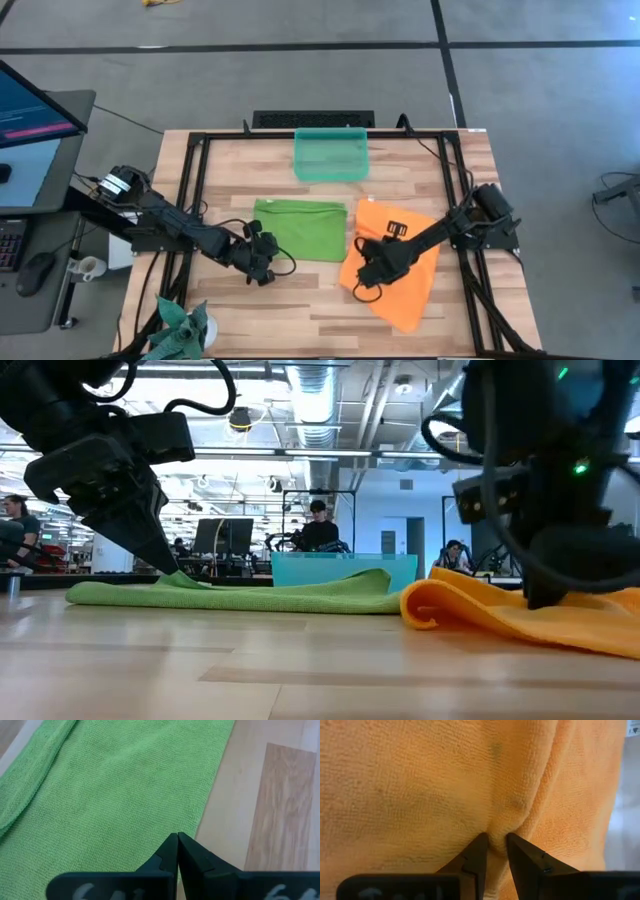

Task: Roll microfiber towels into tight, uniform cylinder then place into a basket
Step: Fold the green microfiber towel

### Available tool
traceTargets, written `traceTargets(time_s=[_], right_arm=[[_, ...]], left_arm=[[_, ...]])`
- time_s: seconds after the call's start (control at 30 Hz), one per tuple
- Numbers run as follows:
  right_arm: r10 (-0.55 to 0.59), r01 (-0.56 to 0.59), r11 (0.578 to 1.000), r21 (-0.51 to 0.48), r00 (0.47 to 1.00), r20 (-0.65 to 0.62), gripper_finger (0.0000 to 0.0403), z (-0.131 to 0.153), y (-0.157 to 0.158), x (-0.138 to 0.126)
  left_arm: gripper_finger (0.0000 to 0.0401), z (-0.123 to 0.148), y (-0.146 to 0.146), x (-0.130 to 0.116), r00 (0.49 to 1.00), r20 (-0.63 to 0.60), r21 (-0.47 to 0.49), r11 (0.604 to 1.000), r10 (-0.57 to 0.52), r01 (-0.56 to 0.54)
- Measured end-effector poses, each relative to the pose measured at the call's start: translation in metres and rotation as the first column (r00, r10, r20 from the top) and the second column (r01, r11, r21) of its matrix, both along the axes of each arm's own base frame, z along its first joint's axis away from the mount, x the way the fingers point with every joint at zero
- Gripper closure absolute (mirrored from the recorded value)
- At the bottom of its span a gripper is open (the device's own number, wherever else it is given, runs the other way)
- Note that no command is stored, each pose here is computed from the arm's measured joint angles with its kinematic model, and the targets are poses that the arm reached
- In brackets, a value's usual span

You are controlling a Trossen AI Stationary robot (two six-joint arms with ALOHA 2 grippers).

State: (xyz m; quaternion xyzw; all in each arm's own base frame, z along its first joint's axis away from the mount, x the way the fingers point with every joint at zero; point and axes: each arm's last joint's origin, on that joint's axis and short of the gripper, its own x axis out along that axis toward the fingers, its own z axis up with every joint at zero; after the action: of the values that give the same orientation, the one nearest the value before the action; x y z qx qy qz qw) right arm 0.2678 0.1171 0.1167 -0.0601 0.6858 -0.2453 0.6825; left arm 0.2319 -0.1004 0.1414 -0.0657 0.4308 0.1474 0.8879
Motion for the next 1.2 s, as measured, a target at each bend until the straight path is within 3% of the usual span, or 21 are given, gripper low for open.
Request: traceTargets(time_s=[0.4, 0.63, 0.8, 0.97, 1.1, 1.2], right_arm=[[-0.161, 0.144, 0.986, -0.087, 0.958, -0.237, 0.0302, -0.011, -0.086, -0.007], [-0.276, 0.25, 0.959, -0.135, 0.934, -0.227, 0.0306, -0.001, -0.125, -0.009], [-0.284, 0.271, 0.956, -0.111, 0.951, -0.122, 0.0308, 0.028, -0.128, -0.013], [-0.285, 0.291, 0.954, -0.068, 0.955, 0.085, 0.0308, 0.065, -0.11, -0.022], [-0.254, 0.261, 0.965, 0.018, 0.921, 0.296, 0.0308, 0.092, -0.084, -0.028], [-0.187, 0.17, 0.982, 0.079, 0.874, 0.449, 0.0308, 0.11, -0.064, -0.031]], left_arm=[[0.0401, 0.0, 0.0, 0.0, 1.0, 0.004, -0.002, 1.0, 0.0, 0.0], [0.0401, 0.0, 0.0, 0.0, 1.0, 0.001, -0.007, 1.0, -0.003, 0.003], [0.0401, 0.0, 0.0, 0.0, 1.0, 0.001, -0.008, 1.0, -0.003, 0.003], [0.0401, 0.0, 0.0, -0.001, 1.0, -0.01, -0.012, 1.0, 0.01, -0.01], [0.0401, -0.001, 0.002, -0.002, 1.0, -0.025, 0.003, 1.0, 0.017, -0.017], [0.0401, 0.0, 0.005, 0.001, 0.998, 0.01, 0.017, 0.998, 0.057, -0.057]])
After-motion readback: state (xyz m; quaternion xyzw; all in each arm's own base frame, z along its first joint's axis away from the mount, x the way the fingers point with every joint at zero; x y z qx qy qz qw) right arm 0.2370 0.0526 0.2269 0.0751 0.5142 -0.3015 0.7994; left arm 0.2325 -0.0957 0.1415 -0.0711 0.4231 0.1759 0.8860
